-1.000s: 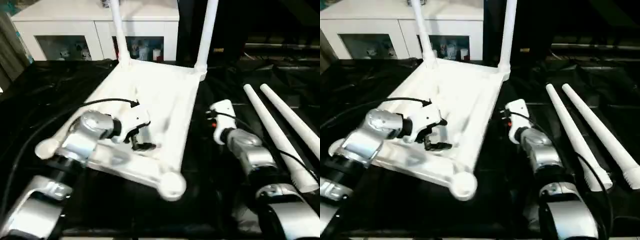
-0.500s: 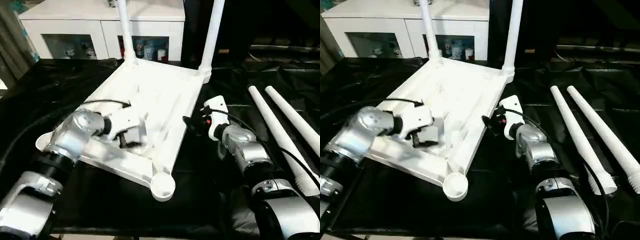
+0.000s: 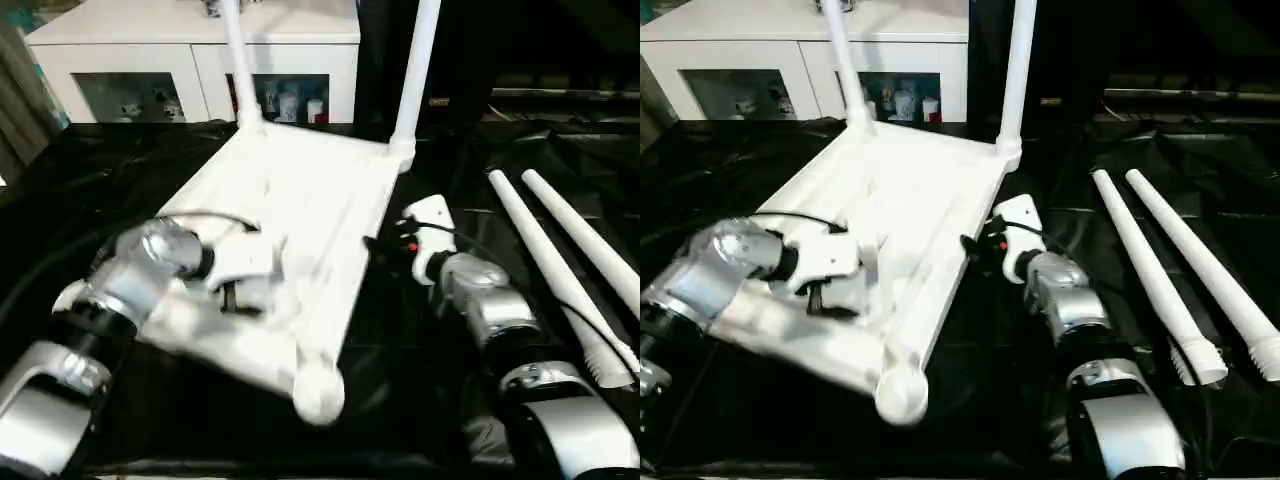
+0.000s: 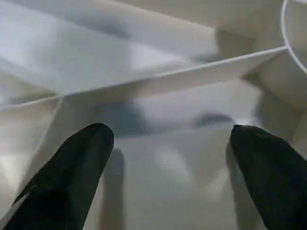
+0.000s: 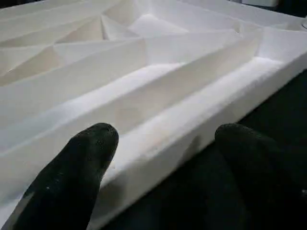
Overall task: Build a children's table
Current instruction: Rotate table base
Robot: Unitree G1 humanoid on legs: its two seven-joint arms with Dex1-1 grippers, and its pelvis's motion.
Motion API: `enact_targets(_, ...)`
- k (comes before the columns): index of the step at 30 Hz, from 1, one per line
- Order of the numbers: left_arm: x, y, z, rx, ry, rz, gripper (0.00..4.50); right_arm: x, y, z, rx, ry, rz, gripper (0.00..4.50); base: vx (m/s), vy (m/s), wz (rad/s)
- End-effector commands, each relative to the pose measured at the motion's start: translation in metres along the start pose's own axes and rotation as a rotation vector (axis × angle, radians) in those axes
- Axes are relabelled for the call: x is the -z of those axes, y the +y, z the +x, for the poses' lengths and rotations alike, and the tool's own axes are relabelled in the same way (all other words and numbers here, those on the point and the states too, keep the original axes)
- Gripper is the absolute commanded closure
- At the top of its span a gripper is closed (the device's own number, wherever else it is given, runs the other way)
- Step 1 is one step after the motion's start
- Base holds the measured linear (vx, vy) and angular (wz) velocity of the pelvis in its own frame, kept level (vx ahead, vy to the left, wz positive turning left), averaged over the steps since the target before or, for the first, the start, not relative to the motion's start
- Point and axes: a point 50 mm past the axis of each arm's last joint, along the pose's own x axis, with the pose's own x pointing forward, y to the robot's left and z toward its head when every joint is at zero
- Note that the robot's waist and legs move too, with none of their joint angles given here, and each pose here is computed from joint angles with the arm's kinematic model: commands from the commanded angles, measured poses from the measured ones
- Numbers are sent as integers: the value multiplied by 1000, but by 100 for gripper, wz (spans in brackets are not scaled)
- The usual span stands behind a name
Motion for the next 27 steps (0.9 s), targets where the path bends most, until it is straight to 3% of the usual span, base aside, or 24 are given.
enact_targets(1, 5, -9, 11, 43, 15, -11, 3, -3, 0, 2, 27, -14, -4, 53, 0, 0, 0)
enact_targets(4, 1, -4, 14, -17, -19, -15, 3, -18, -8, 0, 76, -130, 51, 53, 0, 0, 0)
enact_targets(7, 1, -2, 14, -34, -15, -9, 3, -27, -20, -5, 147, -183, 74, 53, 0, 0, 0)
enact_targets(10, 1, -1, 13, -35, -6, -3, 3, -23, -36, -11, 268, -134, 52, 53, 0, 0, 0)
enact_targets(14, -1, -1, 14, -36, -13, -6, 3, -6, -49, -17, 366, -9, 23, 53, 0, 0, 0)
enact_targets(16, -1, -1, 14, -32, -16, -4, 3, 7, -46, -18, 336, 73, 9, 53, 0, 0, 0)
enact_targets(19, -2, -2, 14, -27, -20, -1, 3, 12, -35, -13, 253, 83, 28, 53, 0, 0, 0)
enact_targets(27, -22, -3, 19, 15, -123, -13, 3, 8, 8, 9, 29, 58, 24, 53, 0, 0, 0)
